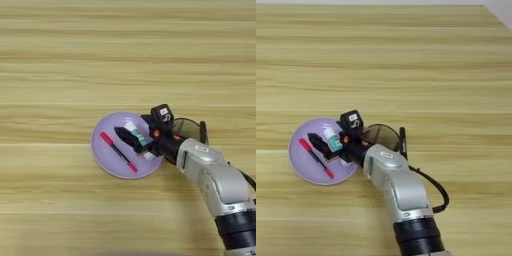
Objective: Move the objects on the table
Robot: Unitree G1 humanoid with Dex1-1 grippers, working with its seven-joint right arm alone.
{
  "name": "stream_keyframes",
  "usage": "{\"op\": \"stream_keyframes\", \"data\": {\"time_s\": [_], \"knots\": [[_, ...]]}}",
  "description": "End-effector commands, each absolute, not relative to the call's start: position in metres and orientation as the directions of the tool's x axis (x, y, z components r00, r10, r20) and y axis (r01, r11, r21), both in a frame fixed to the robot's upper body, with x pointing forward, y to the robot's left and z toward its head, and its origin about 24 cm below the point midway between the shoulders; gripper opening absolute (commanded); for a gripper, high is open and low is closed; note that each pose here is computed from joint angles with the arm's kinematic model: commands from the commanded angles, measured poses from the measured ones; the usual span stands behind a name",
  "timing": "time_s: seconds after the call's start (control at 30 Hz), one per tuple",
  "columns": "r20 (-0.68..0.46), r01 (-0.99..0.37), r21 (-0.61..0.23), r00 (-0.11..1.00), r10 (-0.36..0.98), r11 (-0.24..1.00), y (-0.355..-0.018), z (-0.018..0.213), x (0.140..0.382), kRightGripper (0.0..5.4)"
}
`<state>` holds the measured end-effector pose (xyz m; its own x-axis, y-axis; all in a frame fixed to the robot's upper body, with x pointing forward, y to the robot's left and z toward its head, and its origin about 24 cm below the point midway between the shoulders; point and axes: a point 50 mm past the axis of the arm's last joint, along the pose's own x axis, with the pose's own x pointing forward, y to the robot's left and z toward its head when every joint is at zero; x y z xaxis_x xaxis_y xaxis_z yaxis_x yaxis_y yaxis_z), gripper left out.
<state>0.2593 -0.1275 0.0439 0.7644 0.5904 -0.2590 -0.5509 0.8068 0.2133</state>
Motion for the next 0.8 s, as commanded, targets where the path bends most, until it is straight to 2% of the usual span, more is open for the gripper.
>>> {"op": "stream_keyframes", "data": {"time_s": [0.03, 0.2, 0.3, 0.57, 0.8], "knots": [[-0.103, -0.512, 0.085, 0.849, 0.518, 0.855, -0.148, 0.089, 0.278, 5.37], [-0.057, -0.443, 0.014, 0.895, 0.443, 0.897, -0.176, 0.109, 0.280, 5.37], [-0.054, -0.362, -0.028, 0.931, 0.360, 0.932, -0.204, 0.119, 0.281, 5.37], [-0.045, -0.210, -0.044, 0.977, 0.208, 0.977, -0.248, 0.126, 0.281, 5.37], [-0.076, -0.074, -0.103, 0.995, 0.066, 0.992, -0.289, 0.125, 0.269, 5.37]]}}
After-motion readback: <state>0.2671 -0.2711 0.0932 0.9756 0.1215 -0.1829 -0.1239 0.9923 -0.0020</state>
